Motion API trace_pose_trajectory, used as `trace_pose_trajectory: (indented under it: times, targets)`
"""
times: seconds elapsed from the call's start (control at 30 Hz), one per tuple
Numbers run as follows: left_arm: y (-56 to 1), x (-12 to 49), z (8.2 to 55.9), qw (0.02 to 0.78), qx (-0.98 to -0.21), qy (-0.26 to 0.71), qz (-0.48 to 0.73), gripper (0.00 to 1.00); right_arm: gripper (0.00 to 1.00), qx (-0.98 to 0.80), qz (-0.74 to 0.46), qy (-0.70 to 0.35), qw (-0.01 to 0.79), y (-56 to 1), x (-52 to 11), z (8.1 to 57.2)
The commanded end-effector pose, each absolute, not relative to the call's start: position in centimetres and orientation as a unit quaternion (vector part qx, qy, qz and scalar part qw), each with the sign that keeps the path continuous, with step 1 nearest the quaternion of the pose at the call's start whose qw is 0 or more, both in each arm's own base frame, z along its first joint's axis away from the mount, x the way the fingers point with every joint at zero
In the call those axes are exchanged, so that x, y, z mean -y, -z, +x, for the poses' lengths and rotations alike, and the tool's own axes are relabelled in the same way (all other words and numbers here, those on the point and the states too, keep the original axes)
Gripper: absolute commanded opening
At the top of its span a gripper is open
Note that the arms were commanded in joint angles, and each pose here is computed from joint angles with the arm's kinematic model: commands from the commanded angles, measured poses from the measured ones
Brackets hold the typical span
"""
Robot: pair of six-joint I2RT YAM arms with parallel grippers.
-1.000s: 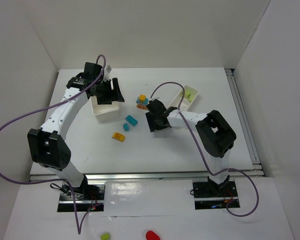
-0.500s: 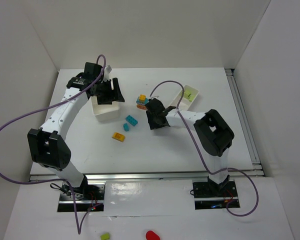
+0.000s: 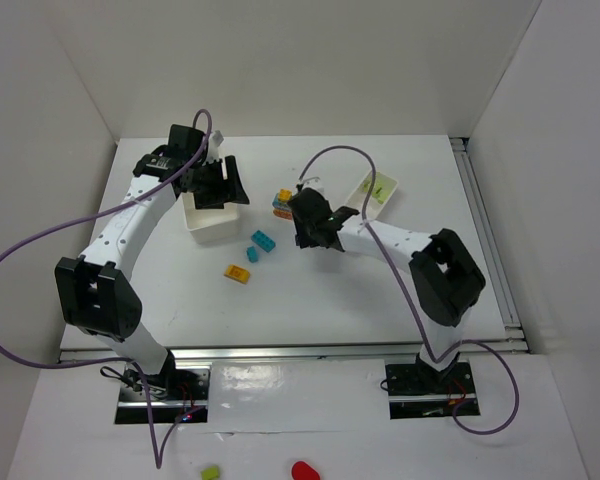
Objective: Sort the legos into containers by color
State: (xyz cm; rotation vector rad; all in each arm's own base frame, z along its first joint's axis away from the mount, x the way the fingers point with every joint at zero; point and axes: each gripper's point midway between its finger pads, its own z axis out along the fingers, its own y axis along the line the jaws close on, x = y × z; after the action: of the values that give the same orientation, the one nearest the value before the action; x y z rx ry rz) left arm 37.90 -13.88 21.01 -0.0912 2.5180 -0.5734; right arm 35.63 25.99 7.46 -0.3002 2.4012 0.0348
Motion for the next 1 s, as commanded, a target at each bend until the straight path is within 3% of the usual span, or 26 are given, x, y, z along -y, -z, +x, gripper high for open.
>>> trace_pose_trajectory:
  times: [0.0, 0.3, 0.6, 0.67, 0.77, 0.87, 0.97]
  targets:
    - [-22.5, 13.6, 38.2, 0.301, -0.929, 0.214, -0.024, 0.77, 0.43, -0.899, -0.034, 0.002, 0.436, -15.1, -21.9, 39.4]
    - [-22.1, 13.4, 38.1, 0.298, -0.931, 0.209, -0.026, 0.77, 0.43, -0.883, 0.131, 0.070, 0.445, -15.9, -9.8, 48.5]
    - [-22.6, 13.1, 38.3, 0.302, -0.930, 0.208, -0.030, 0.77, 0.45, -0.879, 0.161, 0.097, 0.437, -14.0, -5.5, 55.1]
    - [-22.9, 13.1, 38.3, 0.303, -0.929, 0.208, -0.030, 0.77, 0.50, -0.882, 0.164, 0.098, 0.430, -13.1, -5.0, 55.5]
    - [-22.9, 12.9, 38.3, 0.304, -0.930, 0.204, -0.032, 0.77, 0.68, -0.879, 0.164, 0.090, 0.438, -14.0, -5.3, 56.1]
    - [-22.7, 12.9, 38.1, 0.300, -0.931, 0.203, -0.032, 0.77, 0.79, -0.877, 0.171, 0.091, 0.441, -14.9, -5.1, 55.6]
    - [-22.7, 12.9, 38.1, 0.300, -0.931, 0.203, -0.032, 0.77, 0.79, -0.870, 0.179, 0.089, 0.451, -16.4, -4.7, 54.5]
